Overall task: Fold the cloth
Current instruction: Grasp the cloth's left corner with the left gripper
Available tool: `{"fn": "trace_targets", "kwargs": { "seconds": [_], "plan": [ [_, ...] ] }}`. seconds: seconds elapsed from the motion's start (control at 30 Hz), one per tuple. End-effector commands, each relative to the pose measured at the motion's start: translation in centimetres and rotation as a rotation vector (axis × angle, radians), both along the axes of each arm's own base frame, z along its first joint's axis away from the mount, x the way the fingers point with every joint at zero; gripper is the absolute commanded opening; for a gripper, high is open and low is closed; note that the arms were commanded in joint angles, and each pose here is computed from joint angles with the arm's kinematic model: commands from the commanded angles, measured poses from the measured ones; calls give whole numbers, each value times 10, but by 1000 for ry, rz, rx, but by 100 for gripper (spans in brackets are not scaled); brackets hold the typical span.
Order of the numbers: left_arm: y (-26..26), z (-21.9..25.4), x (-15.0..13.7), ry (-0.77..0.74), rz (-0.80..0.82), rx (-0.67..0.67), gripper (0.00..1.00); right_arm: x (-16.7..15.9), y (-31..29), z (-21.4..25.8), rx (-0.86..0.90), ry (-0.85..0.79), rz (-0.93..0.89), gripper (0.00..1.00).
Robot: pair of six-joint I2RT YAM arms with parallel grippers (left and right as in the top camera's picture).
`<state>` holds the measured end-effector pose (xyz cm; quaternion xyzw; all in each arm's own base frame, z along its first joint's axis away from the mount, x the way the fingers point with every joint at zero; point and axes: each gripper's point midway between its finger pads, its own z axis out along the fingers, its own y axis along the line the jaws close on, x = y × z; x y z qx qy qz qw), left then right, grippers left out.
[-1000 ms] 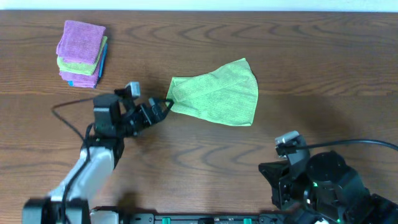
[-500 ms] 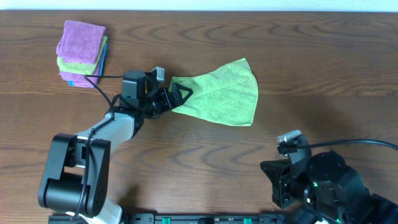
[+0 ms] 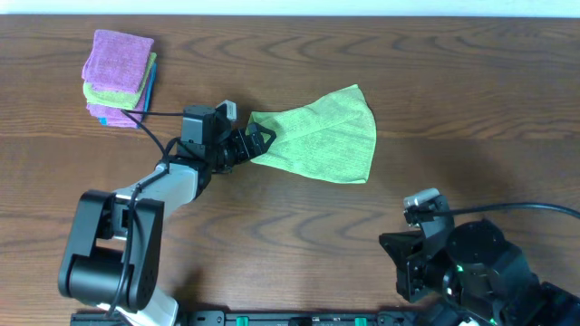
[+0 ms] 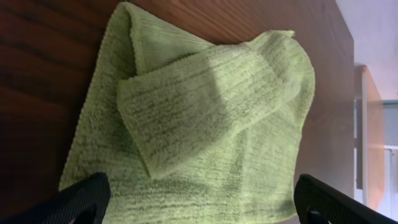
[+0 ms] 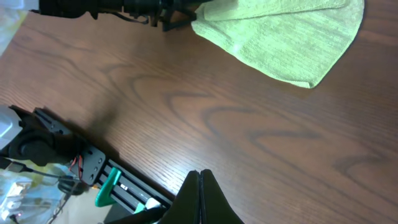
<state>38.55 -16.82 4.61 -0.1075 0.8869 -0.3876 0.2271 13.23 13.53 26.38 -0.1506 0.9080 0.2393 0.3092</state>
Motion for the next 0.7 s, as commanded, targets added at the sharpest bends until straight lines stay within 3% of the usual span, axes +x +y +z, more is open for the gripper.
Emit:
{"fn": "trace_targets", "kwargs": {
  "seconds": [0.0, 0.67],
  "plan": [
    [2, 1, 9, -13, 26, 7, 96, 0, 0, 0, -2, -7, 3, 2],
    [-9, -6, 11, 10, 47, -17, 96, 3, 3, 4, 13, -23, 3, 2]
  ]
}}
